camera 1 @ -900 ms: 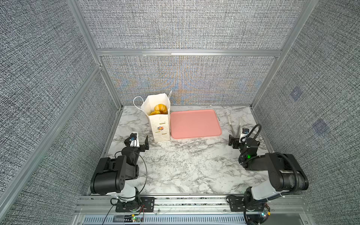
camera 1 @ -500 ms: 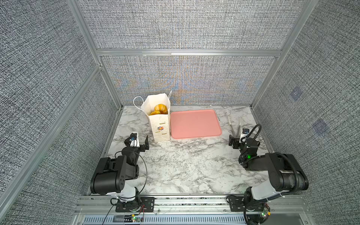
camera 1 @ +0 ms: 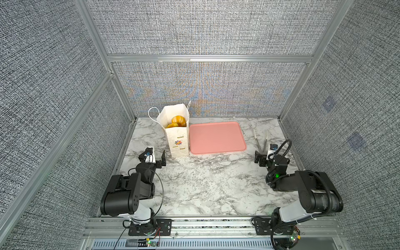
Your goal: Take the fake bread out of the paper bag
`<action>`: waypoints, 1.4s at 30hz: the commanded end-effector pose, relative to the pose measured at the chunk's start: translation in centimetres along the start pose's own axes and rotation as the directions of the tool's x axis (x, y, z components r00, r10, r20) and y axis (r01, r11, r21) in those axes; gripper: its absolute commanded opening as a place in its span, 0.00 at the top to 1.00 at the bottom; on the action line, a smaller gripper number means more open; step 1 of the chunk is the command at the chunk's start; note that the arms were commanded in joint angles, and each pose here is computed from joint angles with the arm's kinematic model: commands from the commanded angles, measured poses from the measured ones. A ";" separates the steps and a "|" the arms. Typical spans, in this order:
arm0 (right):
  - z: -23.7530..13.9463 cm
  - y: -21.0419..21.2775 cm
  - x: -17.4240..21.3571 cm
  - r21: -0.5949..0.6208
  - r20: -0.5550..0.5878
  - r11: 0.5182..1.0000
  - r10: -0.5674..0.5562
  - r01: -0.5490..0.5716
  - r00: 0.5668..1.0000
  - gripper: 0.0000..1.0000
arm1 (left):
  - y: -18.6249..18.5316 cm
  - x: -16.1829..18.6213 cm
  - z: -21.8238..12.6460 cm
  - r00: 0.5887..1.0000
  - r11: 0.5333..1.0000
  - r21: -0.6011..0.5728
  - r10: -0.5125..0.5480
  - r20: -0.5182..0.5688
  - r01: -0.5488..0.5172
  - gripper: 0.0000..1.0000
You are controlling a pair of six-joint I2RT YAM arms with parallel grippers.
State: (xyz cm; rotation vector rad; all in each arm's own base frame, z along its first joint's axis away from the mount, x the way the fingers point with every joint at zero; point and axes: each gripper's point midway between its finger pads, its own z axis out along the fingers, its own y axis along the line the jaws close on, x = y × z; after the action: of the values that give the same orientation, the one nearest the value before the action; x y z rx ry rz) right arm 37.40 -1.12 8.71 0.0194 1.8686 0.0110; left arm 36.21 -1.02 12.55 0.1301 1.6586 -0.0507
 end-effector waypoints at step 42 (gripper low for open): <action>4.2 -3.1 -2.4 0.170 -0.550 0.970 0.242 -0.176 0.799 0.01 | -1.4 -16.7 -9.1 0.977 0.979 -0.011 -0.202 -0.069 0.202 0.00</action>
State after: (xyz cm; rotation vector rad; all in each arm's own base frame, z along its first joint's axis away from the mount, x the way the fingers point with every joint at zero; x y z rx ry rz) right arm 42.25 -4.45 10.59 0.3853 2.4198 0.0850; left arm 28.93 -0.60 30.21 -0.1514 1.6917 -0.1492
